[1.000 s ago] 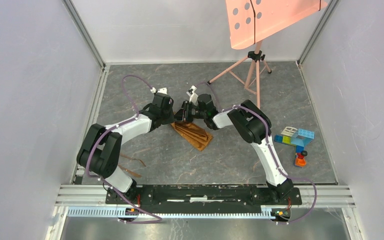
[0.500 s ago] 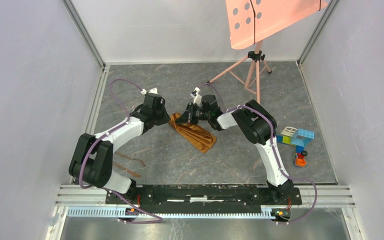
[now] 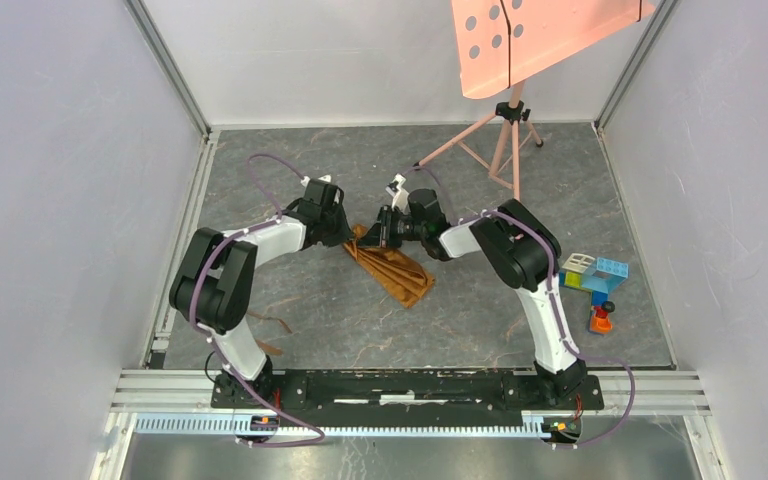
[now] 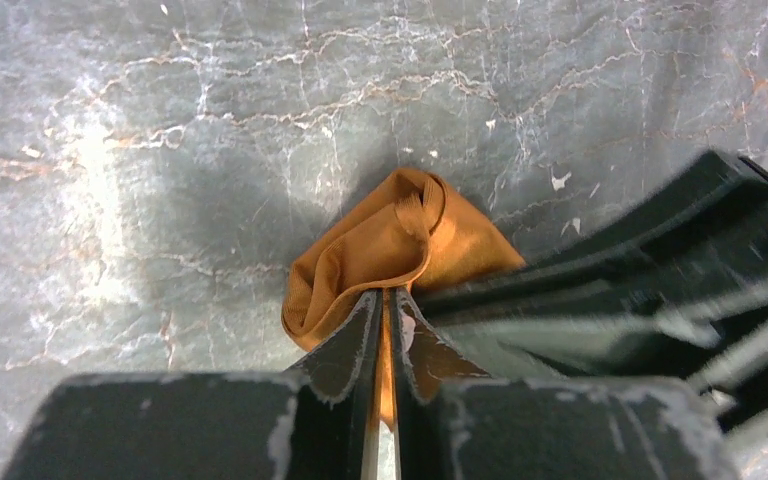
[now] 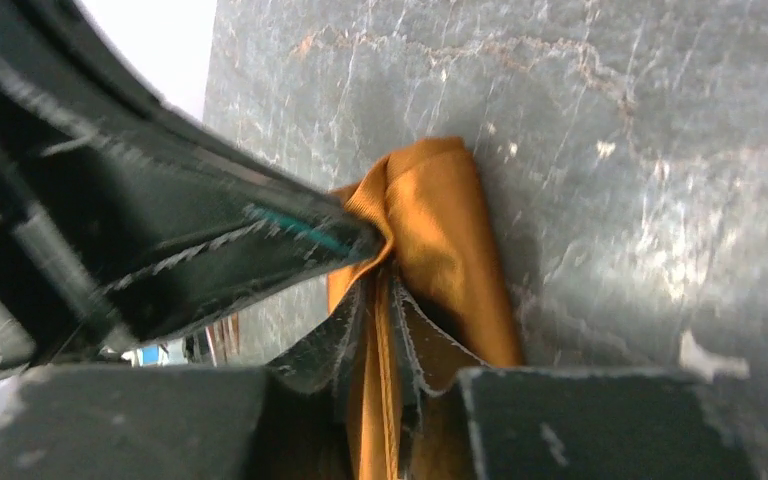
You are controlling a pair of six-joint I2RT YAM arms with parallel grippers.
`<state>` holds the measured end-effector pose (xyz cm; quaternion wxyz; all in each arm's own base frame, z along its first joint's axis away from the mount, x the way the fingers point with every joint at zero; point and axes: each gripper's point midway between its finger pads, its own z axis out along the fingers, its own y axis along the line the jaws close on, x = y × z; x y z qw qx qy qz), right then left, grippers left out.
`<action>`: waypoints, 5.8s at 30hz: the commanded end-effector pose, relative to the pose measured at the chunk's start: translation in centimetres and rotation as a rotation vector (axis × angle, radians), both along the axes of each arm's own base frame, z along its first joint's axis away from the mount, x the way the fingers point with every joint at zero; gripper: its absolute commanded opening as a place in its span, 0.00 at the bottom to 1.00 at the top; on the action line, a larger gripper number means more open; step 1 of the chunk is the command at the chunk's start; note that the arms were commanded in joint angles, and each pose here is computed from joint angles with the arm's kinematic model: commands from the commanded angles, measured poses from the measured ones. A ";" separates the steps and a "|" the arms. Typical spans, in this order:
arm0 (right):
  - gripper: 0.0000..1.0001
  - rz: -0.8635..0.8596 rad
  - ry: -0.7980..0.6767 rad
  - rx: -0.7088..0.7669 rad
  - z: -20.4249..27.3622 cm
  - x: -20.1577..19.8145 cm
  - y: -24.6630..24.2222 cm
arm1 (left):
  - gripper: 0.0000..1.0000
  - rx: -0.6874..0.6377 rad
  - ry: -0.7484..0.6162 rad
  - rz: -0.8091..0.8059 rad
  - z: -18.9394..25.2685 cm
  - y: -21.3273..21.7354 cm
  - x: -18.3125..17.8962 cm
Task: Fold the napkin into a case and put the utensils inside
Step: Stuff the top corner of the smaller-rectangle-folded napkin into the folded napkin, then smooth out the smaller rectangle-folded napkin at the center of the board, then pick up the smaller rectangle-folded napkin from the center of the board, then turn over the smaller rectangle-folded napkin at the center of the board.
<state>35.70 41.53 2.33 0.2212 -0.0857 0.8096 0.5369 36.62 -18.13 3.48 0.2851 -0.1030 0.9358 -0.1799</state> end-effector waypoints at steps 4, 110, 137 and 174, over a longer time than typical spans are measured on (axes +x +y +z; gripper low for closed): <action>0.42 0.139 -0.237 -0.157 4.8 -2.0 -3.1 | 0.11 0.004 0.000 0.016 -0.9 0.2 0.4; 0.79 0.264 -1.060 -0.826 4.4 -9.7 -4.4 | 0.02 -0.443 0.257 0.404 1.5 -3.4 -7.6; 0.00 0.179 -1.121 -0.998 3.7 -8.6 -3.1 | 0.17 -0.485 0.262 0.409 2.9 -3.3 -7.8; 0.00 -0.241 0.180 0.128 3.3 -5.0 -8.8 | 0.71 -0.278 -0.122 0.107 11.1 1.5 -8.4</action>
